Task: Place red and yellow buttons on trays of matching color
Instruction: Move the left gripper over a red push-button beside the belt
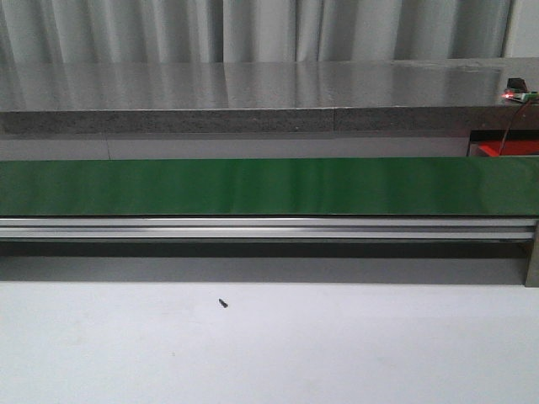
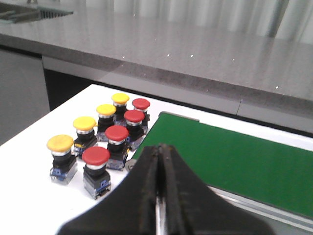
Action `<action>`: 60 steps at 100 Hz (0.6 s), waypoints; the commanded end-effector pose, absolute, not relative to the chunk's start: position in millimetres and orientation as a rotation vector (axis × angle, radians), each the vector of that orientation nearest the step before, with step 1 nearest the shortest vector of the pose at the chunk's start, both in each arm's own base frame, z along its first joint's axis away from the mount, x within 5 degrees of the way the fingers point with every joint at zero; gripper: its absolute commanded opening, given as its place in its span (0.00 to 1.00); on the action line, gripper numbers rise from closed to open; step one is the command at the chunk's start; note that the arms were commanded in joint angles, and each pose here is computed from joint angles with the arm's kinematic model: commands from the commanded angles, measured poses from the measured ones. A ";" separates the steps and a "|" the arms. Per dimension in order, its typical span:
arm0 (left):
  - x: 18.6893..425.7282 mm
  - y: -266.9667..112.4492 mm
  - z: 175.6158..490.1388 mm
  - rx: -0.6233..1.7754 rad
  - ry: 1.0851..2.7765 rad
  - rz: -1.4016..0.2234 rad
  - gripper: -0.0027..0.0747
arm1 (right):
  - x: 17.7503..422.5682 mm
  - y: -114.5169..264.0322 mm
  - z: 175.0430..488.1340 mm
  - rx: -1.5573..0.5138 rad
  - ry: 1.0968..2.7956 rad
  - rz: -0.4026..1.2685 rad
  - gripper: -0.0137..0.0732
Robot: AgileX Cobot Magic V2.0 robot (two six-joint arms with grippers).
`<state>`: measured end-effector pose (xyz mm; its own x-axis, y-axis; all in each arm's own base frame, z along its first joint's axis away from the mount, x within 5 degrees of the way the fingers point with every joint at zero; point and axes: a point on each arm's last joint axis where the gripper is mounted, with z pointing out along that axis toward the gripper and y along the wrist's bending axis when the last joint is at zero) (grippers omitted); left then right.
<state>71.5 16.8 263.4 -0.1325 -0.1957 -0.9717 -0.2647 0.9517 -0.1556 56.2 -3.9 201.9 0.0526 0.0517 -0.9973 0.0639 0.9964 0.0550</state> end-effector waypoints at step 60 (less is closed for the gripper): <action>164.2 66.3 296.2 -0.591 2.122 0.052 0.13 | 53.6 -3.0 215.1 0.067 1.419 -0.021 0.03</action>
